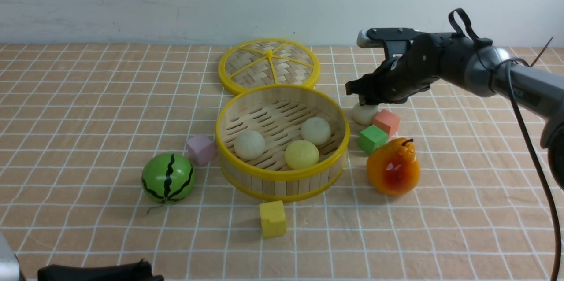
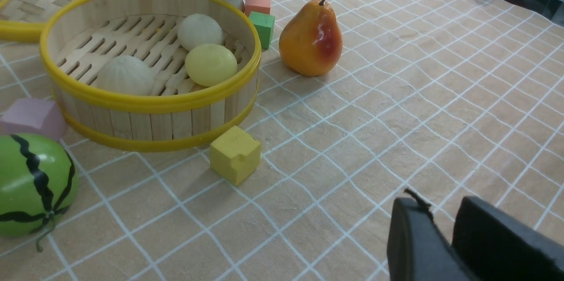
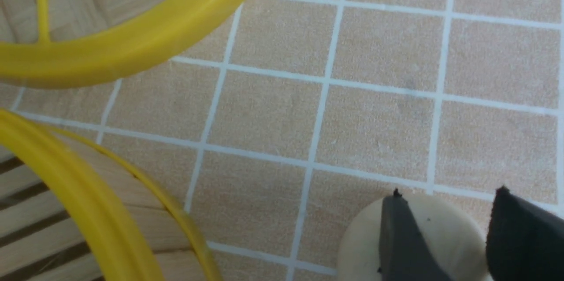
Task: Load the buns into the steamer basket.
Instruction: Use the right arm to grab a steamed stuffed bun, then use the right arm to put the steamed stuffed bun into the steamer
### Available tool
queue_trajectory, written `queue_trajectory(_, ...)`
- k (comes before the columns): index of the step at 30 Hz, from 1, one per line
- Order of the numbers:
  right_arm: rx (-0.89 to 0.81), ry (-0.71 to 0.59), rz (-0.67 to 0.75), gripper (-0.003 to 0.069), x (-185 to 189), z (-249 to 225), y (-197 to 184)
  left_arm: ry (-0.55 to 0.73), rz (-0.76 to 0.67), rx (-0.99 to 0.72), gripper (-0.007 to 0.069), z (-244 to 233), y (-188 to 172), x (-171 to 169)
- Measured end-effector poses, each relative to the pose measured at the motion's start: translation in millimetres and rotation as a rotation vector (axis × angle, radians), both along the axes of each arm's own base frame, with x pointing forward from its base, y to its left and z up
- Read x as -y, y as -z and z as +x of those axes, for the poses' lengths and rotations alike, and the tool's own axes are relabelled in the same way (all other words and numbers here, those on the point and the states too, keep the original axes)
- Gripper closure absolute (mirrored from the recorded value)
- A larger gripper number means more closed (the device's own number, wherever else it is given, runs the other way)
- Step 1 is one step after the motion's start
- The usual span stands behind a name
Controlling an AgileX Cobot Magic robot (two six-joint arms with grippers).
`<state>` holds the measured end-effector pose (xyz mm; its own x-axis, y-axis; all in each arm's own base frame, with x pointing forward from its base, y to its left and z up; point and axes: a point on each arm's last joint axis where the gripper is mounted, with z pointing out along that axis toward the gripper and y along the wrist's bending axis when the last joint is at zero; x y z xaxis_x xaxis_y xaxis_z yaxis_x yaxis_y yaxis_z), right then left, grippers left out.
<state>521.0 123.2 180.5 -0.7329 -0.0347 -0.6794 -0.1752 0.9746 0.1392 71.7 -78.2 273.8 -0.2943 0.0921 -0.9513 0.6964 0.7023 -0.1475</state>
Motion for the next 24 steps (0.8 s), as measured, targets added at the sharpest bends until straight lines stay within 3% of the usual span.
queue_trajectory(15, -0.033, -0.005, -0.007, 0.0649, 0, -2, 2, 0.000, 0.001, 0.001, 0.0481, 0, 0, 0)
queue_trajectory(20, -0.034, -0.007, -0.006, 0.0657, 0, -4, -3, 0.000, 0.001, 0.001, 0.0479, 0, 0, 0)
queue_trajectory(24, 0.025, -0.025, -0.003, 0.0657, -1, -12, -44, 0.000, 0.001, 0.001, 0.0478, 0, 0, 0)
